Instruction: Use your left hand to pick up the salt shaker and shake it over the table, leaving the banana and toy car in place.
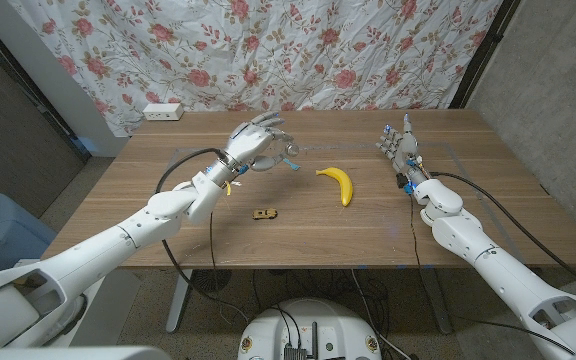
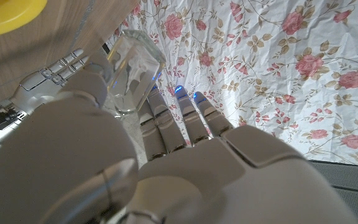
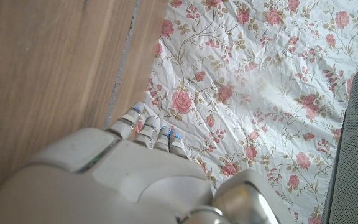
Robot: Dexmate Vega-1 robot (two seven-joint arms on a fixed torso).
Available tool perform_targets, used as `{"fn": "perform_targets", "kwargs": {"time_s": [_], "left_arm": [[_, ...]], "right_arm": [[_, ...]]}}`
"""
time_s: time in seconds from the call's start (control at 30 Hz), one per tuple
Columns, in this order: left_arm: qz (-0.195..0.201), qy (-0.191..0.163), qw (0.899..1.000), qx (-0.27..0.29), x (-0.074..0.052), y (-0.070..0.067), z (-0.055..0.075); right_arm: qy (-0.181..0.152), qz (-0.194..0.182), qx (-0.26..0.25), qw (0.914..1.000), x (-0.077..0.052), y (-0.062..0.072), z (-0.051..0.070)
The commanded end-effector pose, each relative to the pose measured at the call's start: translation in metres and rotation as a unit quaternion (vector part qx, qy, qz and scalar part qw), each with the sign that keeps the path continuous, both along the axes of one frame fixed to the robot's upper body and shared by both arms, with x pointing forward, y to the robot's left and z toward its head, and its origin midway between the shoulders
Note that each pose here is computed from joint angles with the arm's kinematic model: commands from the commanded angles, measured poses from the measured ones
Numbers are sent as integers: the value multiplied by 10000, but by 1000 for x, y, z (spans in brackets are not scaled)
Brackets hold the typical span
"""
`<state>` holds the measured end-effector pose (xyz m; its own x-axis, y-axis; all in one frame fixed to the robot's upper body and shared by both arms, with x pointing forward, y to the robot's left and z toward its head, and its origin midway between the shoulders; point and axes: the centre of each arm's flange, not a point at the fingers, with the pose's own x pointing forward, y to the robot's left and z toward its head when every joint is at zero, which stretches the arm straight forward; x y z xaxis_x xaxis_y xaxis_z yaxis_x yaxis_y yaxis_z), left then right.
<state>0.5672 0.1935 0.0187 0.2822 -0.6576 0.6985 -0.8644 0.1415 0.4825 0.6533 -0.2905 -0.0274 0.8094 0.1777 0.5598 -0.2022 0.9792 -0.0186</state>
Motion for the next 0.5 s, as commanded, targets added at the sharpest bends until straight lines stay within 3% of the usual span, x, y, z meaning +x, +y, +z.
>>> {"fn": "perform_targets", "kwargs": {"time_s": [0.03, 0.5], "left_arm": [[224, -635, 9972, 336, -3, 0, 8], [296, -1321, 9872, 843, -11, -7, 11]], "right_arm": [[0, 0, 0, 10000, 0, 0, 0], [0, 0, 0, 10000, 0, 0, 0]]}}
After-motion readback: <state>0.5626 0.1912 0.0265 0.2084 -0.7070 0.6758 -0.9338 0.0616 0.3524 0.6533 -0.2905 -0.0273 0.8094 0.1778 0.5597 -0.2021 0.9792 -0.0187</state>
